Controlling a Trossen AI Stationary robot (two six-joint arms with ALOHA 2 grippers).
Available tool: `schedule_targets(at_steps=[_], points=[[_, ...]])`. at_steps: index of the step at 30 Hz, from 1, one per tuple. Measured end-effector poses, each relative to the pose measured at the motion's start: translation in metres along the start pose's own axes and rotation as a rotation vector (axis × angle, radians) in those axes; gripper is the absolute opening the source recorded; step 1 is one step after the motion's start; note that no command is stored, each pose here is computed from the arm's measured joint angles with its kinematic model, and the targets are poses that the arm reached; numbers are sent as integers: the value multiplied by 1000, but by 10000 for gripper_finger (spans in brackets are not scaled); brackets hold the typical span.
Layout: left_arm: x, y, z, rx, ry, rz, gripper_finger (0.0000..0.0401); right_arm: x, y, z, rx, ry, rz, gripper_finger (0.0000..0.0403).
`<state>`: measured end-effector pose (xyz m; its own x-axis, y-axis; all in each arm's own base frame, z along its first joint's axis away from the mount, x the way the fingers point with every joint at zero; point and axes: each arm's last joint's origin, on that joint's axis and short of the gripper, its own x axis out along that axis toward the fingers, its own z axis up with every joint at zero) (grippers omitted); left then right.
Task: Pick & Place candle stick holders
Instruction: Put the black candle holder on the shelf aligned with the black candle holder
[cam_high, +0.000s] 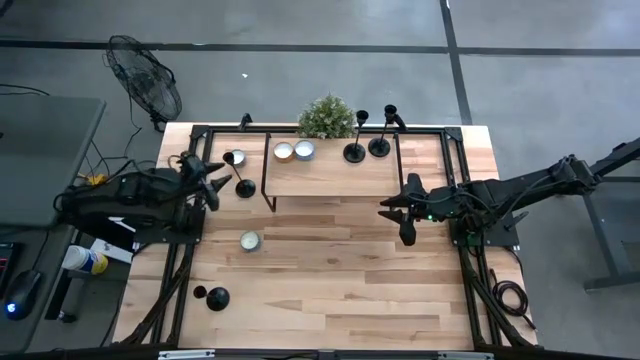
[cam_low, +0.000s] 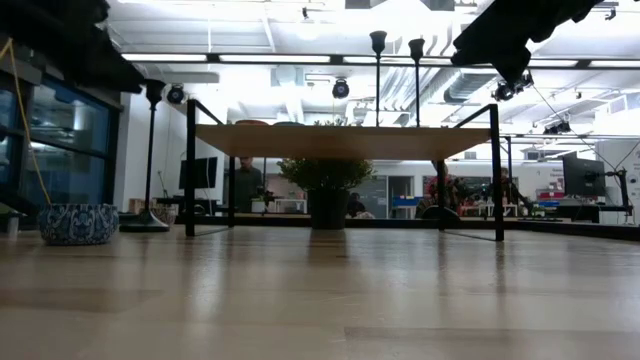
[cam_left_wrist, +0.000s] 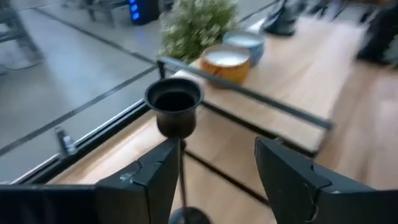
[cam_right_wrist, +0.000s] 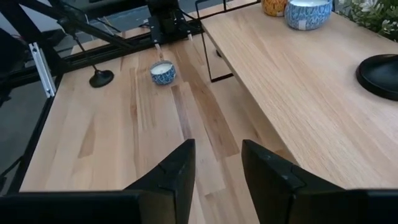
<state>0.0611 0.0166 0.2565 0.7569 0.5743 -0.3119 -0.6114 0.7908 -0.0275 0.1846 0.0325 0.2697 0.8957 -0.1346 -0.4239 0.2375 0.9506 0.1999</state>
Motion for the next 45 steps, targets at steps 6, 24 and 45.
schedule_targets(at_steps=[6,24,45], points=[[21,-13,-2,95,107,88,206,0,0,0,-8,4,5,124],[34,-18,-2,55,99,279,185,0,0,0,-16,9,18,124],[41,-24,5,14,39,314,117,0,0,0,-25,9,17,124]])
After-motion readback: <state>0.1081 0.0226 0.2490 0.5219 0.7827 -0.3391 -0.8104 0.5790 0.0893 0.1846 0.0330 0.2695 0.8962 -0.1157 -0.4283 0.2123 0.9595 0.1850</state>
